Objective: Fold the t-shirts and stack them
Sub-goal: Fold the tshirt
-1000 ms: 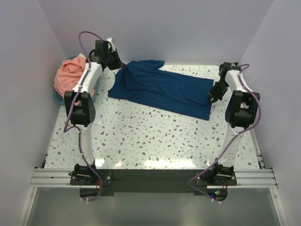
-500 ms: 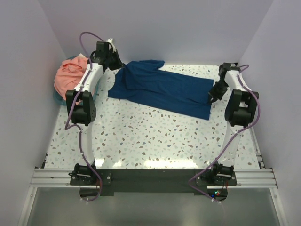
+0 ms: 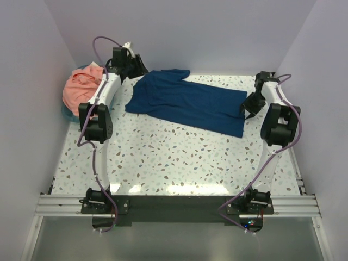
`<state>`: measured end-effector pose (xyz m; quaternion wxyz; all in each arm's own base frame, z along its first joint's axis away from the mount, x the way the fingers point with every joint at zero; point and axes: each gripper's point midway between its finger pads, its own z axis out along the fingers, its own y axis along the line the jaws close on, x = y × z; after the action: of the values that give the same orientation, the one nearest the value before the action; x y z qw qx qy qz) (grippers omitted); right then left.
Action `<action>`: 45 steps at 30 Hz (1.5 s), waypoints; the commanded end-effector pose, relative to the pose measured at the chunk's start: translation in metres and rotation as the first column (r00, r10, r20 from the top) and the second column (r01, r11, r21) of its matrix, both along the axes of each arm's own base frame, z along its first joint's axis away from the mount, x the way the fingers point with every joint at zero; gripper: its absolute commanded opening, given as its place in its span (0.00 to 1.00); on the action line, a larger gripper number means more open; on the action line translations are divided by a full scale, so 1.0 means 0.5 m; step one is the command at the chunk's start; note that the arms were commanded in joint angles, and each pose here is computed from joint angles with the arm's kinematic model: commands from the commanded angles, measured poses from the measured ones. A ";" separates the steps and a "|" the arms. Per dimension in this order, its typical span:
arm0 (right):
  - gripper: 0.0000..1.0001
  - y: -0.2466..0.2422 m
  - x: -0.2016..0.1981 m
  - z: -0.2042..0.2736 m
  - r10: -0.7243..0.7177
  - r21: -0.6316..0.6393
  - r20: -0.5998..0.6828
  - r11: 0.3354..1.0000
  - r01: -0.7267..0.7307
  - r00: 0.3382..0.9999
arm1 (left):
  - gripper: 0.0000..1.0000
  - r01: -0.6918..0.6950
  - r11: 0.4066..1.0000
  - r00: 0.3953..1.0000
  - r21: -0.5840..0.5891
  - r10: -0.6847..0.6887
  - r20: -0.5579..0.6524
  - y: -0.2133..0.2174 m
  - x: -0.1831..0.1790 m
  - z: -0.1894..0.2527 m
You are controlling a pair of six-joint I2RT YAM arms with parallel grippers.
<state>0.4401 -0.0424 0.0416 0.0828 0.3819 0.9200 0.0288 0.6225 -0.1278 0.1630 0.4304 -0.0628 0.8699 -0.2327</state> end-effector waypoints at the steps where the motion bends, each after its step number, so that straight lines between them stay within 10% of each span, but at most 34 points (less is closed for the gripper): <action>1: 0.52 -0.021 0.052 0.067 -0.027 -0.031 0.142 0.999 0.031 0.990 | 0.55 0.004 0.999 0.992 -0.032 0.000 0.126 0.003 0.043 0.065; 8: 0.59 -0.015 0.033 0.112 -0.025 -0.030 0.243 0.999 0.033 0.970 | 0.62 -0.046 0.999 0.998 -0.002 0.046 0.033 0.038 0.001 0.008; 21: 0.49 0.100 -0.151 0.002 0.100 0.056 -0.011 0.994 -0.099 0.995 | 0.61 -0.084 0.984 0.962 0.159 0.122 -0.245 0.121 -0.144 -0.141; 45: 0.41 0.042 -0.237 -0.029 0.057 -0.107 -0.158 0.992 -0.074 0.986 | 0.65 -0.072 0.979 0.936 0.193 0.133 -0.326 0.131 -0.195 -0.190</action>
<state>0.3214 -0.0108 0.0239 0.0222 0.3442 0.9383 -0.0267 0.5209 -0.0671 0.0439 0.2623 -0.1218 0.9493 -0.1235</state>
